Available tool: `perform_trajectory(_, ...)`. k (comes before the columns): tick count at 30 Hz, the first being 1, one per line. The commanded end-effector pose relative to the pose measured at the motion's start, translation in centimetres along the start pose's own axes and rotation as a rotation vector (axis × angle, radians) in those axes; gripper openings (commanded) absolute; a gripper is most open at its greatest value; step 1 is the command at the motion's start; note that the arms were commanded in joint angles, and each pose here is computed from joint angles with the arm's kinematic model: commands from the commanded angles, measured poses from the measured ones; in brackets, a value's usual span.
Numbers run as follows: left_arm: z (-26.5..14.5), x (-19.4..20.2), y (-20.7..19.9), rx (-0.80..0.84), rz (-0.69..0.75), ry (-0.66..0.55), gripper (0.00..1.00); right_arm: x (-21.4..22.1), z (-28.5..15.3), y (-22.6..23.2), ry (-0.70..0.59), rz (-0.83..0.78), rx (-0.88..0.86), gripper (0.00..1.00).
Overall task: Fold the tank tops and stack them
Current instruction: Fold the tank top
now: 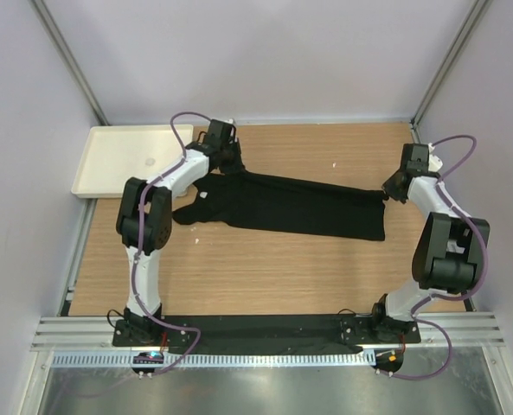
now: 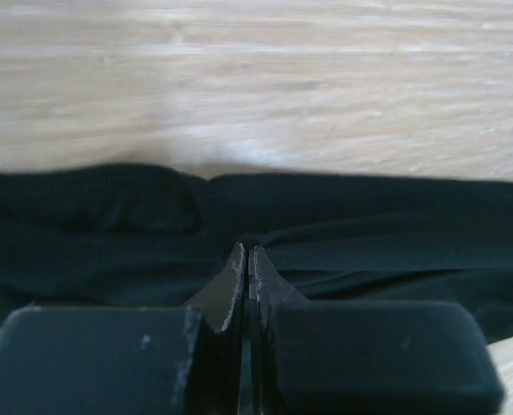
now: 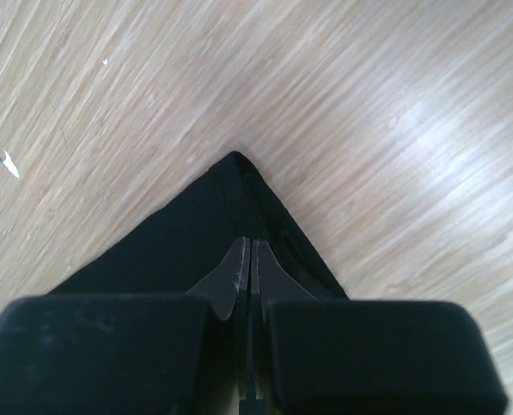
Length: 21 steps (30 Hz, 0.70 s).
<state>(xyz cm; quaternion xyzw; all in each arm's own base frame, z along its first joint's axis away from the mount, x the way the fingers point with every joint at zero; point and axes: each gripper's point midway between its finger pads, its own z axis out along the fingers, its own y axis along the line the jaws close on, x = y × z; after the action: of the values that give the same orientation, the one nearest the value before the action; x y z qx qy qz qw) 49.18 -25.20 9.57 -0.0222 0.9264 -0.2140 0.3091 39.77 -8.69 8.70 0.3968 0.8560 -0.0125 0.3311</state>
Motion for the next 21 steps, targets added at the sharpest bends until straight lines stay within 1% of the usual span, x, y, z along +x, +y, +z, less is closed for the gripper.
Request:
perform_trajectory(1, -3.0, -1.9, -2.0, 0.072, 0.02, -0.105, 0.0, -1.8, -2.2, 0.5, -0.092, 0.046, -0.058, 0.01)
perform_trajectory(3, -4.0, -1.9, -2.2, 0.081, 0.023, -0.123, 0.0, -1.1, -2.8, -0.1, -0.093, 0.056, -0.058, 0.01)
perform_trajectory(4, -3.9, -0.6, -1.8, 0.07, 0.021, -0.105, 0.0, -0.9, -3.1, -0.2, -0.096, 0.06, -0.068, 0.01)
perform_trajectory(5, -4.1, -0.3, -1.7, 0.064, 0.023, -0.106, 0.0, 0.0, -3.0, -0.7, -0.084, 0.062, -0.06, 0.01)
perform_trajectory(6, -4.6, 0.4, -1.8, 0.067, 0.028, -0.108, 0.0, -0.1, -3.7, -0.8, -0.099, 0.072, -0.069, 0.01)
perform_trajectory(9, -4.9, 2.0, -1.5, 0.056, 0.032, -0.107, 0.0, 0.8, -3.9, -1.7, -0.102, 0.074, -0.057, 0.01)
perform_trajectory(10, -5.4, 2.1, -1.7, 0.059, 0.036, -0.115, 0.0, 0.7, -4.2, -1.7, -0.11, 0.077, -0.064, 0.01)
perform_trajectory(16, -5.7, 4.6, -0.4, 0.032, -0.013, -0.081, 0.0, 3.0, -4.4, -2.7, -0.087, 0.099, -0.073, 0.01)
perform_trajectory(17, -5.6, 5.0, -0.1, 0.02, -0.017, -0.076, 0.0, 3.9, -4.1, -3.3, -0.071, 0.103, -0.064, 0.02)
perform_trajectory(19, -5.1, 6.4, 0.9, -0.011, -0.037, -0.053, 0.0, 4.6, -3.6, -3.4, -0.06, 0.111, -0.063, 0.06)
perform_trajectory(21, -4.3, 7.9, 1.9, -0.041, -0.063, -0.02, 0.01, 5.9, -2.6, -3.8, -0.012, 0.112, -0.044, 0.09)
